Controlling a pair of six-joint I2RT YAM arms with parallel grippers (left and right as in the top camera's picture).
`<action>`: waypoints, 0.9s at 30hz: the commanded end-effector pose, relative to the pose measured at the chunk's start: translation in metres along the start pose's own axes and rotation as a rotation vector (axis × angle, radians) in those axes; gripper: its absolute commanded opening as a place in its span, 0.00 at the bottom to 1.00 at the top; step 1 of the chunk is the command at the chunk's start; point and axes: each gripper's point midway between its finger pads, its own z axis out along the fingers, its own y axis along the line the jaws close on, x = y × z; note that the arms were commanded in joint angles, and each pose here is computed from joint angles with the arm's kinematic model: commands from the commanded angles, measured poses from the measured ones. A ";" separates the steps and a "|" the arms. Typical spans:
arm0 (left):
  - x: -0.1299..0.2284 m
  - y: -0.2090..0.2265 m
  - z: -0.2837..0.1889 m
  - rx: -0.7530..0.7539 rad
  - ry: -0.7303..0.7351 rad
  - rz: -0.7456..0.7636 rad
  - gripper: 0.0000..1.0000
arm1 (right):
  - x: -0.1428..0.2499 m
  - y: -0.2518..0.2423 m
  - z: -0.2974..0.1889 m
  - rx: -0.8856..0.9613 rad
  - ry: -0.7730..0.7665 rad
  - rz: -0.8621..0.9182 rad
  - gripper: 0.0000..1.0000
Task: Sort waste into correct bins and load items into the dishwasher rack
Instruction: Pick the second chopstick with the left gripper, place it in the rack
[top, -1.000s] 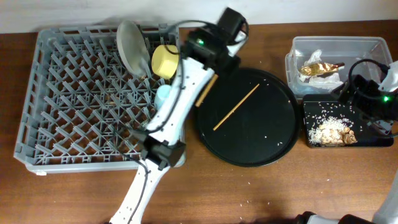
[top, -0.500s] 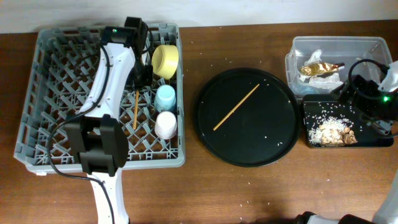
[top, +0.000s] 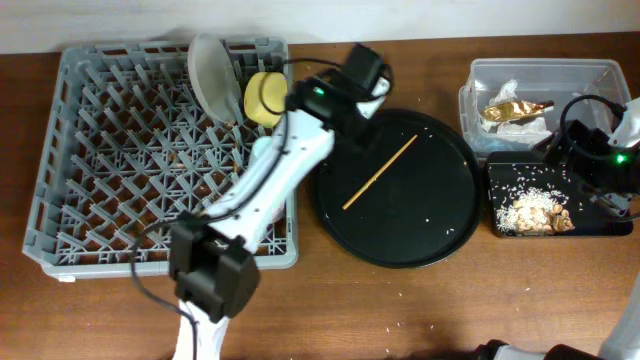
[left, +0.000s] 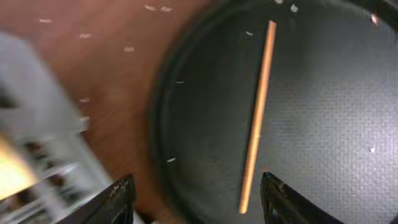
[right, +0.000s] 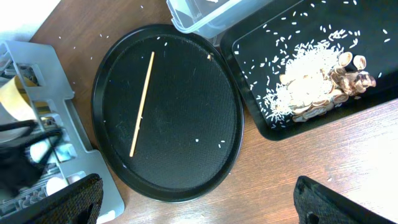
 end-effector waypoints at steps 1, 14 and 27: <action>0.027 -0.041 0.068 0.084 0.115 0.131 0.63 | 0.000 0.000 -0.003 0.007 -0.011 -0.014 0.98; 0.089 -0.076 0.159 0.177 0.319 0.052 0.17 | 0.000 0.000 -0.003 0.007 -0.012 -0.014 0.98; 0.023 -0.017 0.005 0.043 0.268 -0.034 0.00 | 0.000 0.000 -0.003 0.007 -0.011 -0.014 0.98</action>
